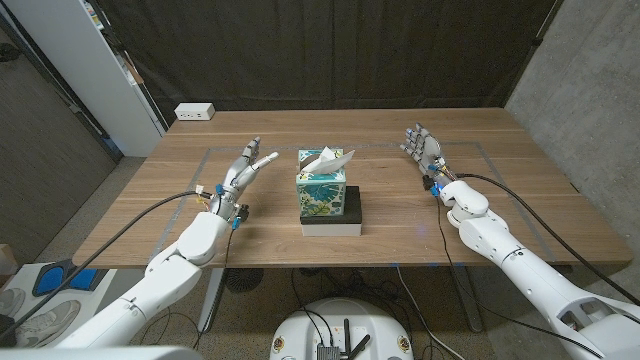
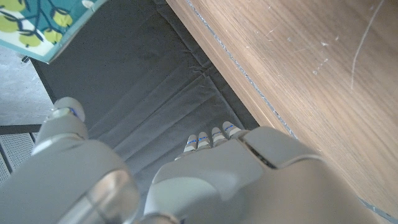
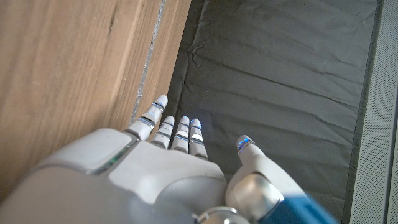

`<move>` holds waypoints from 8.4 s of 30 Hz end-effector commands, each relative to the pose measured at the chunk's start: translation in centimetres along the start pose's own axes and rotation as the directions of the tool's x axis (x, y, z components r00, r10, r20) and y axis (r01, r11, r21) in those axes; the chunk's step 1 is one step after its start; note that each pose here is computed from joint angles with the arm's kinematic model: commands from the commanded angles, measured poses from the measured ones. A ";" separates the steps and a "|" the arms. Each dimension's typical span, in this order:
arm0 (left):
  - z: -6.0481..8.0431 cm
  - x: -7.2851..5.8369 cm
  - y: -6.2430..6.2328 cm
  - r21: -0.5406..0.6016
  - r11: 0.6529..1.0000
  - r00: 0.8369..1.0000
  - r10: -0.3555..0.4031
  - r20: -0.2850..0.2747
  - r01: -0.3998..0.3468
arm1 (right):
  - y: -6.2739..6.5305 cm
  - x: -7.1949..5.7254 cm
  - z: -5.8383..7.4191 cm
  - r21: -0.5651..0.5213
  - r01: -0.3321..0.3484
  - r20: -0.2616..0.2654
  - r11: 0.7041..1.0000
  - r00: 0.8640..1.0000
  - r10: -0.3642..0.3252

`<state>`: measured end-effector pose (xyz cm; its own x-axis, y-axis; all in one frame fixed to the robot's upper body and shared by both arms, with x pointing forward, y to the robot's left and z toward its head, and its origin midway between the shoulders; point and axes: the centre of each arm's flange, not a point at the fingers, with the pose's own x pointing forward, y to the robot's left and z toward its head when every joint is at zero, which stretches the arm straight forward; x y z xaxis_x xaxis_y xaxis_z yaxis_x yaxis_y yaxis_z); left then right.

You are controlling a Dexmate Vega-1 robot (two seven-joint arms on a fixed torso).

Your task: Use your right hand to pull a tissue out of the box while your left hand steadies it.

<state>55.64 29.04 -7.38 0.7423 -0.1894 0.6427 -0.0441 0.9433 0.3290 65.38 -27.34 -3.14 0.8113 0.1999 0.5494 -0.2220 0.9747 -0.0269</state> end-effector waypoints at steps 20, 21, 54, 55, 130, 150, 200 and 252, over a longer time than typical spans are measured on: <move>-0.4 -3.4 -0.5 0.001 1.000 1.000 -0.023 -0.022 0.023 | 1.3 0.3 0.2 -0.008 -0.011 -0.004 1.000 1.000 0.011; -0.4 -3.5 -0.5 0.000 1.000 1.000 -0.022 -0.022 0.022 | 1.4 0.4 0.2 -0.007 -0.011 -0.005 1.000 1.000 0.011; -0.6 -7.1 -0.9 0.005 0.998 0.997 -0.061 -0.035 0.062 | 3.1 -0.2 0.7 -0.014 -0.009 -0.002 1.000 1.000 0.009; -0.7 -7.3 -1.0 0.002 0.998 0.997 -0.062 -0.037 0.062 | 3.1 -0.2 0.7 -0.014 -0.011 -0.003 1.000 1.000 0.010; 2.4 -5.8 0.2 0.244 0.874 0.907 -0.408 -0.104 0.421 | 6.6 -0.3 1.7 -0.046 -0.022 0.019 0.999 1.000 0.023; 3.6 -3.6 2.0 0.239 0.814 0.847 -0.523 -0.096 0.530 | 7.7 -0.9 3.1 -0.075 -0.016 0.025 0.997 1.000 0.018; 3.9 3.4 -1.1 0.119 0.677 0.675 -0.735 0.064 0.726 | 6.8 -3.3 4.0 -0.092 0.038 0.041 0.995 0.999 -0.034; 6.8 1.3 -0.3 0.065 0.770 0.765 -0.638 0.092 0.635 | 6.0 -3.3 3.3 -0.092 0.020 0.034 0.996 0.999 -0.017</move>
<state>52.99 26.76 -2.91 0.5283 -0.7714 0.3547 0.3983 0.5941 0.6989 59.36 -22.08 -1.89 0.7949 0.1794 0.5796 -0.1465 0.9838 -0.1036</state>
